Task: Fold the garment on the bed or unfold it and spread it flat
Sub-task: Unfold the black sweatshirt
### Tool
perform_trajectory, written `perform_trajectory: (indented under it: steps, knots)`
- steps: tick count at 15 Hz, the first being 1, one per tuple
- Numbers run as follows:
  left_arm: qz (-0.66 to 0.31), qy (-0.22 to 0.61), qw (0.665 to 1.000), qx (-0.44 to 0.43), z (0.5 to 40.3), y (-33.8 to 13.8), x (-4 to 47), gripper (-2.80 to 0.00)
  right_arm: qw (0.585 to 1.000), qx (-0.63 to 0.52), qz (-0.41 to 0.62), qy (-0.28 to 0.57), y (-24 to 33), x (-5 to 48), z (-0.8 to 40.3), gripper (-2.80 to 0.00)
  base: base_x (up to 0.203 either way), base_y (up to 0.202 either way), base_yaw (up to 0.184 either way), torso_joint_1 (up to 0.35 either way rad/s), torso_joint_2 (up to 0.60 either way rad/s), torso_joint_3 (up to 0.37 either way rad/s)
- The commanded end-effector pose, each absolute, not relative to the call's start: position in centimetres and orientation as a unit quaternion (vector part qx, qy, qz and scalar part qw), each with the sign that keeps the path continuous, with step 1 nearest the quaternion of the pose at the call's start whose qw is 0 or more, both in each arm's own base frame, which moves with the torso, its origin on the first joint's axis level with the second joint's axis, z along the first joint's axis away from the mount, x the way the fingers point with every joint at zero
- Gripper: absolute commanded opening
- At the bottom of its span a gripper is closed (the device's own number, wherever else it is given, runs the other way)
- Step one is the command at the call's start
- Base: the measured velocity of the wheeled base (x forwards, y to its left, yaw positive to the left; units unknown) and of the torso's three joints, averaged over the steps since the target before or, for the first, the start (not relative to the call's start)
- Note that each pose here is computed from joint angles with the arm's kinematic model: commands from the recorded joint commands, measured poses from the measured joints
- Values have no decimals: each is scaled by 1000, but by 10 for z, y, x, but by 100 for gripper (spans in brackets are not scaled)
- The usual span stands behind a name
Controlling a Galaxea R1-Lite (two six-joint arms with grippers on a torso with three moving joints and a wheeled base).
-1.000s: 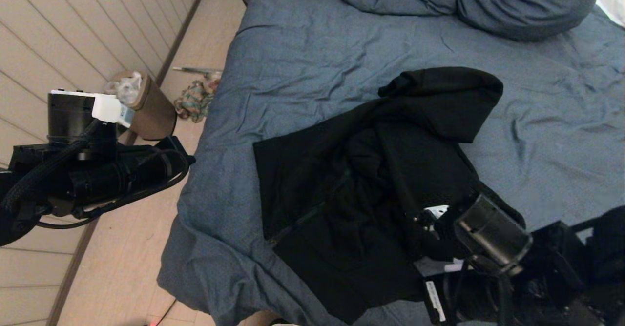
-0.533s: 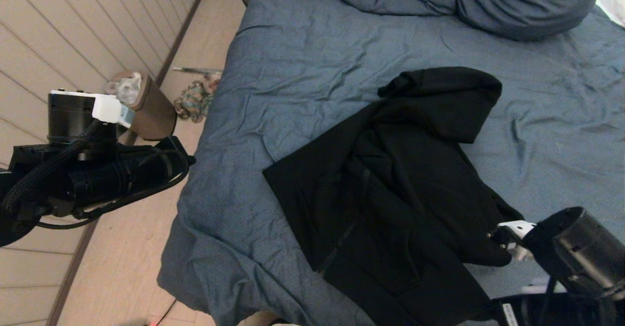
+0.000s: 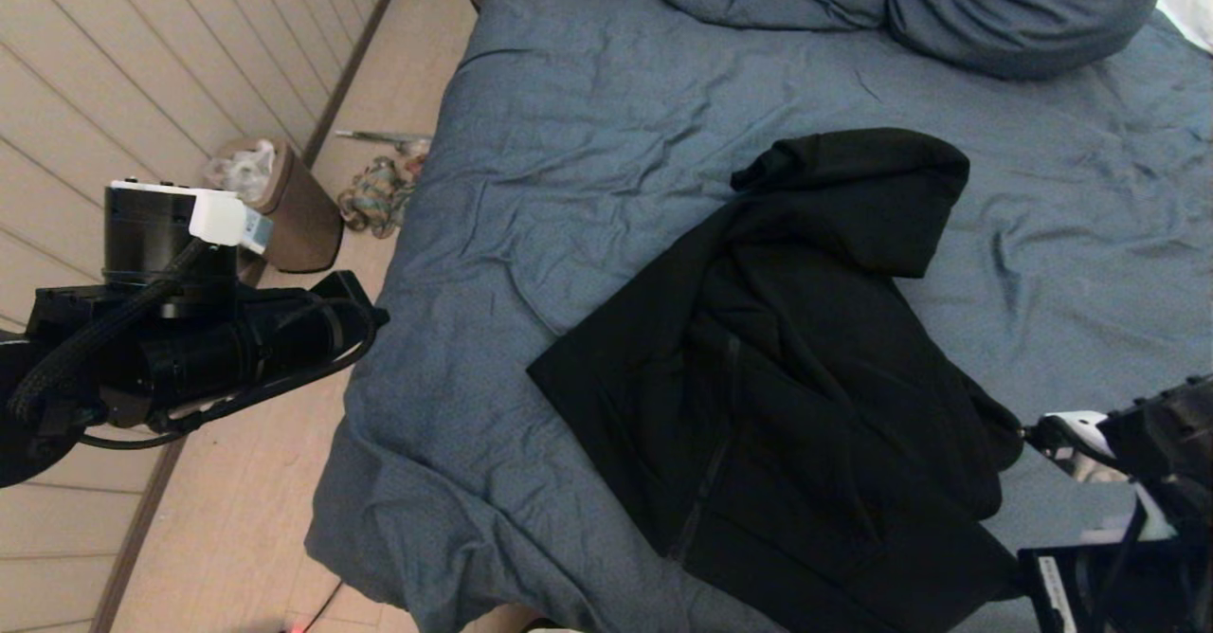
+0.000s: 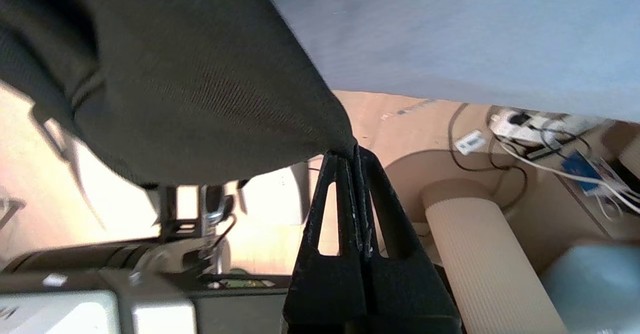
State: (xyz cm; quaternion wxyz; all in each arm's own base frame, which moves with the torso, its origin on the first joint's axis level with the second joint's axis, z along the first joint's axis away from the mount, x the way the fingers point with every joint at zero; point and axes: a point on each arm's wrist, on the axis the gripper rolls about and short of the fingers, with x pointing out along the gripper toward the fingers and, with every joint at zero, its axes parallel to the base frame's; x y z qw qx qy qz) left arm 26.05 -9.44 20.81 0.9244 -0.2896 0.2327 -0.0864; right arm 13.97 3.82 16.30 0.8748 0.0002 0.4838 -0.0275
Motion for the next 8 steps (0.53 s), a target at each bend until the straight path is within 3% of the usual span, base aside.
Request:
perform_trajectory:
  steps: [1, 8]
  knots:
    - [-88, 236, 923, -290, 206, -97, 261, -280, 872, 7, -50, 487, 30, 143, 162, -280, 0, 0, 0, 0, 0, 0]
    - [-95, 330, 906, -247, 157, -135, 276, -280, 854, 40, -128, 503, -7, 159, 158, -280, 0, 0, 0, 0, 0, 0]
